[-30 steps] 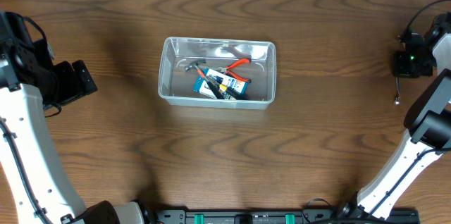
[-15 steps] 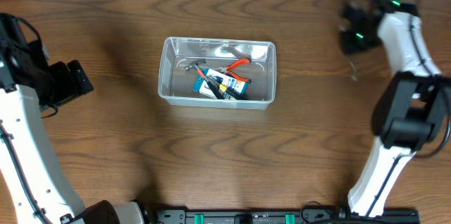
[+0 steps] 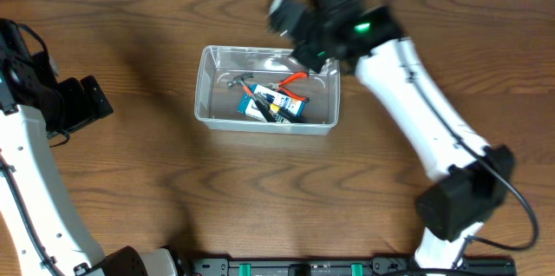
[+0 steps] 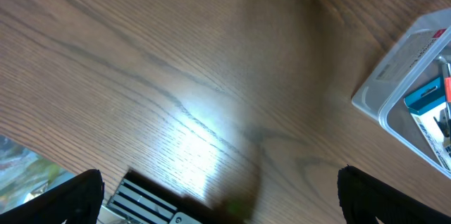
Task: Pack container
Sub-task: 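Carry the wrench into the container and release it with the right gripper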
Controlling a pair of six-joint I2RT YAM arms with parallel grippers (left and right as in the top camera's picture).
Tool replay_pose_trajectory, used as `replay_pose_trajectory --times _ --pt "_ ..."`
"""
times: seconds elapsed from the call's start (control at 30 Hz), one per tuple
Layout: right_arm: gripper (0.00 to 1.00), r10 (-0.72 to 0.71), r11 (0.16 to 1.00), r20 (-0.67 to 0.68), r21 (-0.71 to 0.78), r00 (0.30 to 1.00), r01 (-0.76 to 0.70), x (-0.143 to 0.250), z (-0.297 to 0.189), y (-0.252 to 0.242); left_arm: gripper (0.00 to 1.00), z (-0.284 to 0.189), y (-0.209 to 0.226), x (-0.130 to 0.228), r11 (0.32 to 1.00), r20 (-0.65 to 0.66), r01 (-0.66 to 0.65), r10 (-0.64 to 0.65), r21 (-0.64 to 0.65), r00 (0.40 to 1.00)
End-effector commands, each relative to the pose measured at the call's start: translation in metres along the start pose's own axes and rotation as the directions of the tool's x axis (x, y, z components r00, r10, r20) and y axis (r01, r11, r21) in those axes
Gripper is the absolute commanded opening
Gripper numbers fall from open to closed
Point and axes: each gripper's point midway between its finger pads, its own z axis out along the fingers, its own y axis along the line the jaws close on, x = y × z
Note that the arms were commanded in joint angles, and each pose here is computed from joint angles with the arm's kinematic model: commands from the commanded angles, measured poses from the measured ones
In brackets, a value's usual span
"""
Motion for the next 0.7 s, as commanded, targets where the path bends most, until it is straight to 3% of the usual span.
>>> replay_pose_trajectory --times 0.0,0.23,0.37,0.4,0.43,0.47,0.67 --pt "0.01 -0.108 0.992 -0.059 -0.075 0.992 0.104 0.004 0.038 0.033 0.98 0.002 0.002 0.002 1.000 -0.009 0.021 -0.021 -0.006 1.000" --pt "0.01 -0.159 0.963 -0.158 -0.241 0.975 0.118 0.037 0.104 0.074 0.98 0.002 0.002 0.000 1.000 -0.001 0.021 -0.021 -0.005 1.000" --pt "0.06 -0.156 0.960 -0.181 -0.261 0.971 0.105 0.046 0.115 0.078 0.98 0.002 0.002 0.000 1.000 -0.001 0.017 -0.017 -0.005 1.000" --pt "0.12 -0.155 0.960 -0.179 -0.259 0.972 0.105 0.046 0.115 0.077 0.98 0.002 0.002 0.000 1.000 -0.001 0.016 -0.016 -0.005 1.000" --pt "0.29 -0.154 0.961 -0.176 -0.256 0.972 0.106 0.045 0.115 0.076 0.98 0.002 0.002 0.000 1.000 -0.001 0.016 -0.016 -0.005 1.000" --pt "0.38 -0.155 0.962 -0.175 -0.252 0.972 0.108 0.044 0.115 0.075 0.98 0.002 0.002 0.000 1.000 -0.001 0.016 -0.016 -0.005 1.000" --pt "0.39 -0.150 0.966 -0.168 -0.232 0.974 0.109 0.041 0.113 0.070 0.98 0.002 0.002 0.000 1.000 -0.001 0.015 -0.015 -0.005 1.000"
